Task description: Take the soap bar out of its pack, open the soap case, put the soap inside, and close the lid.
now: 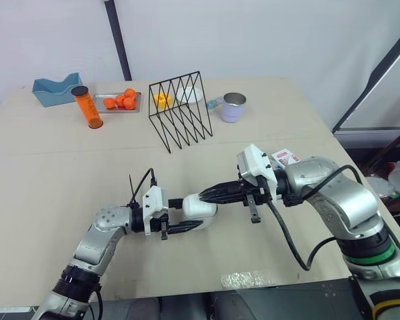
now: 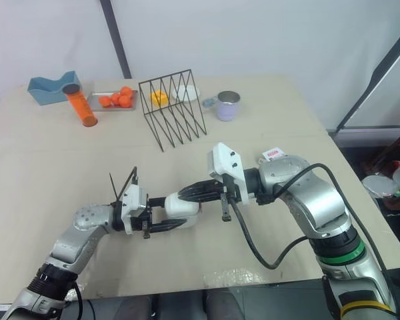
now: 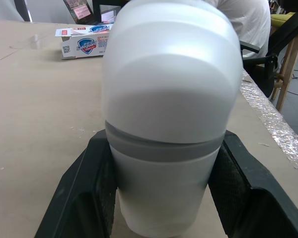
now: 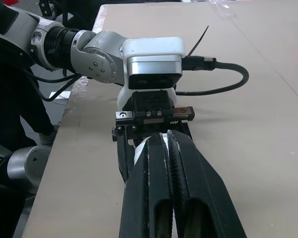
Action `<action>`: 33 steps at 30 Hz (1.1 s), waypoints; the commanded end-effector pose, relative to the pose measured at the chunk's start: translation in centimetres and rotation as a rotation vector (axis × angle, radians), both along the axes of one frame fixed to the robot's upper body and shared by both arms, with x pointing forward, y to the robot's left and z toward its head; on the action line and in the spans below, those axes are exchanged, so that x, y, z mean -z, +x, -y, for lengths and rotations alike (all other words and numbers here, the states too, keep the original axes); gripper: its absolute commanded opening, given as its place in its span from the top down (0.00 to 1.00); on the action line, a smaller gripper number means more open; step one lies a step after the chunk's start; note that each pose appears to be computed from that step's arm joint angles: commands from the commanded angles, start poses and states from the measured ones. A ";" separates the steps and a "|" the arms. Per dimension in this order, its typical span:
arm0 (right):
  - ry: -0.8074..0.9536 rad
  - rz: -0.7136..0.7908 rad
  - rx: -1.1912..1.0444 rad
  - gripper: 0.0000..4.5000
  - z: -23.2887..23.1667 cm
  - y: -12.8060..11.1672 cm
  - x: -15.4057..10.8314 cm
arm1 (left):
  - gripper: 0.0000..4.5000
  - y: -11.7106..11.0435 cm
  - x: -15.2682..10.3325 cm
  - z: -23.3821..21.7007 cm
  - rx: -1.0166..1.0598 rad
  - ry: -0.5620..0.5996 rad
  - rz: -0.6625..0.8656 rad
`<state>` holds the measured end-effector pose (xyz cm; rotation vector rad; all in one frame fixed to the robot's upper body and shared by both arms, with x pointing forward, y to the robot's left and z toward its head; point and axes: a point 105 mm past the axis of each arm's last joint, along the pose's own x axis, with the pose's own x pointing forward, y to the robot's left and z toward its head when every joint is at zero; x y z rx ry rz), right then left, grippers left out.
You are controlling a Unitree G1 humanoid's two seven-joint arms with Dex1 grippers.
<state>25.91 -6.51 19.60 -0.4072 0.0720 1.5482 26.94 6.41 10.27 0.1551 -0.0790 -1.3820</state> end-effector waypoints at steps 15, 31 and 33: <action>-0.070 0.003 0.034 0.97 -0.5 1.2 2.0 | 0.54 -0.2 -0.5 -0.2 -0.007 0.004 0.023; -0.178 -0.081 0.081 0.97 0.6 1.6 4.6 | 0.54 -0.3 -0.6 -0.5 -0.013 0.010 0.025; -0.182 -0.086 0.078 0.97 0.7 1.5 4.8 | 0.54 -0.3 -0.6 -0.5 -0.015 0.010 0.025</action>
